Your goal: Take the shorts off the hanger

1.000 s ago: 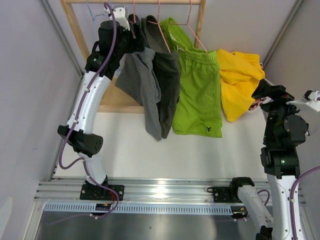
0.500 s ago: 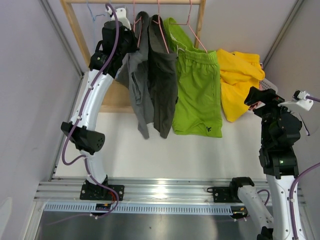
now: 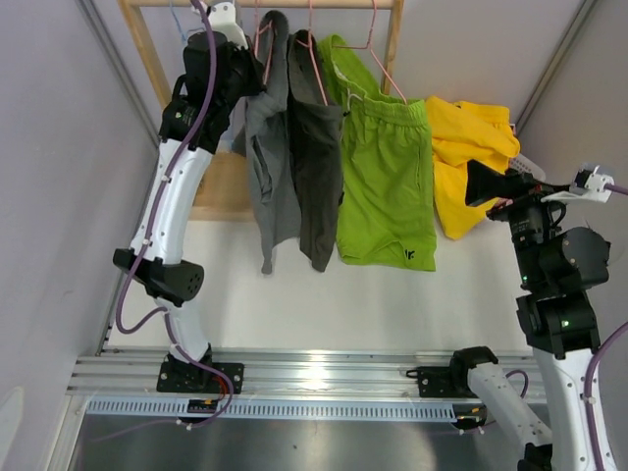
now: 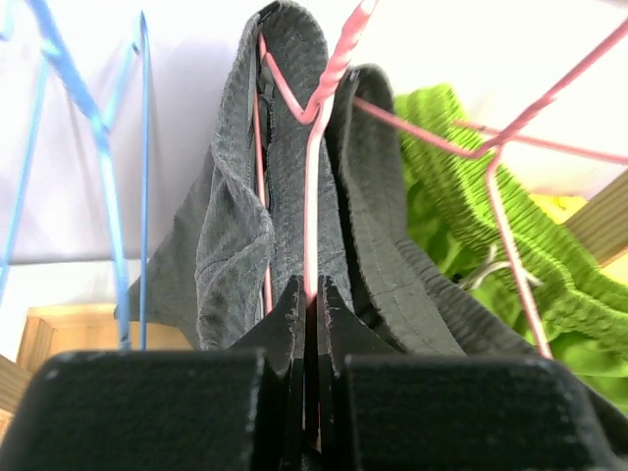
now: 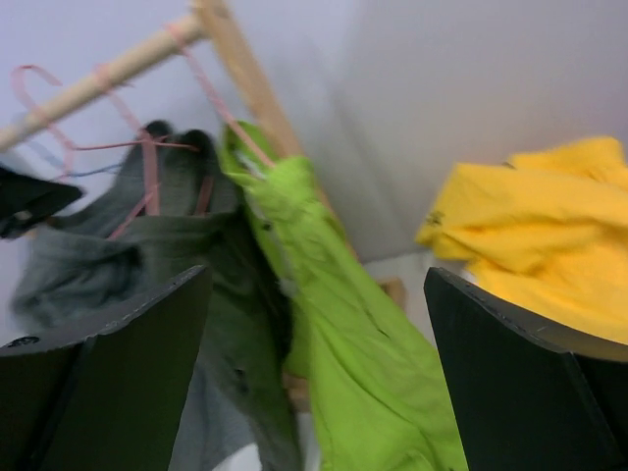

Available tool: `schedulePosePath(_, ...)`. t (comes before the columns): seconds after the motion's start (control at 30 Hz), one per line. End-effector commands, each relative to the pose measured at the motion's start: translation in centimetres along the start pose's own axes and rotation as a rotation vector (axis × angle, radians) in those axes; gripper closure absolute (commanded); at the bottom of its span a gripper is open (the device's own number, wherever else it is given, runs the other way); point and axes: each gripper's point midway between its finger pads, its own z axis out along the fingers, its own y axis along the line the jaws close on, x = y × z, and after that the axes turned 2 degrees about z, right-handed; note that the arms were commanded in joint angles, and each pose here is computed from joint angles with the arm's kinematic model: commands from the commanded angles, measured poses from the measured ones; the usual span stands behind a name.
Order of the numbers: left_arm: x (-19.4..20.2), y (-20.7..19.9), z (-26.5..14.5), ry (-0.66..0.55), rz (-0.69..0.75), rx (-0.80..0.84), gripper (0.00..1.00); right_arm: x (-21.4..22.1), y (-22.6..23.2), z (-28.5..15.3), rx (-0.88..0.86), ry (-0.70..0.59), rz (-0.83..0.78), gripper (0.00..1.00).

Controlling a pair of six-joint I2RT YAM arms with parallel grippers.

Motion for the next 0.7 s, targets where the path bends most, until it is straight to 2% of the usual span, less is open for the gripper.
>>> schedulePosePath(0.0, -11.6, -1.6, -8.1, -0.315, -0.028, 0.08, 1.0, -2.1, 7.0, 0.7, -0.296, -0.01, -0.033, 0.02)
schedulePosePath(0.07, -12.0, -1.6, -8.7, -0.326, -0.034, 0.081, 1.0, -1.8, 9.2, 2.7, -0.342, 0.036, -0.082, 0.01)
schedulePosePath(0.1, -12.4, -1.6, -9.3, -0.336, -0.04, 0.085, 1.0, -0.4, 12.1, 2.6, -0.422, 0.092, -0.081, 0.0)
schedulePosePath(0.13, -12.6, -1.6, -9.6, -0.339, -0.045, 0.087, 1.0, -1.2, 14.2, 2.3, -0.455, 0.105, -0.094, 0.01)
schedulePosePath(0.17, -12.6, -1.7, -9.8, -0.337, -0.055, 0.093, 1.0, 1.4, 14.4, 4.8, -0.357, 0.137, -0.187, 0.01)
schedulePosePath(0.2, -12.8, -1.7, -10.3, -0.341, -0.058, 0.097, 1.0, 3.6, 19.5, 2.5, -0.472, 0.195, -0.198, 0.01)
schedulePosePath(0.27, -12.6, -1.7, -10.6, -0.331, -0.068, 0.101, 1.0, 6.7, 23.0, 2.9, -0.423, 0.21, -0.311, 0.01)
schedulePosePath(0.3, -12.7, -1.7, -11.2, -0.332, -0.07, 0.103, 1.0, 7.9, 25.8, 1.4, -0.48, 0.235, -0.291, 0.01)
schedulePosePath(0.37, -12.4, -1.6, -11.4, -0.322, -0.079, 0.101, 1.0, 8.9, 28.8, 1.2, -0.513, 0.252, -0.222, 0.01)
schedulePosePath(0.4, -12.5, -1.6, -12.0, -0.324, -0.084, 0.104, 1.0, 11.2, 30.8, 0.8, -0.539, 0.274, -0.219, 0.01)
schedulePosePath(0.47, -12.2, -1.7, -12.3, -0.315, -0.085, 0.11, 1.0, 11.8, 32.9, 0.8, -0.55, 0.275, -0.192, 0.01)
schedulePosePath(0.5, -12.0, -1.6, -12.5, -0.308, -0.085, 0.109, 1.0, 14.7, 34.5, 0.4, -0.564, 0.311, -0.215, 0.01)
schedulePosePath(0.6, -12.1, -1.5, -13.1, -0.308, -0.085, 0.107, 1.0, 15.5, 37.1, 0.3, -0.569, 0.305, -0.203, 0.01)
schedulePosePath(0.67, -12.3, -1.4, -13.8, -0.312, -0.091, 0.109, 1.0, 18.2, 38.4, 0.3, -0.561, 0.317, -0.23, 0.01)
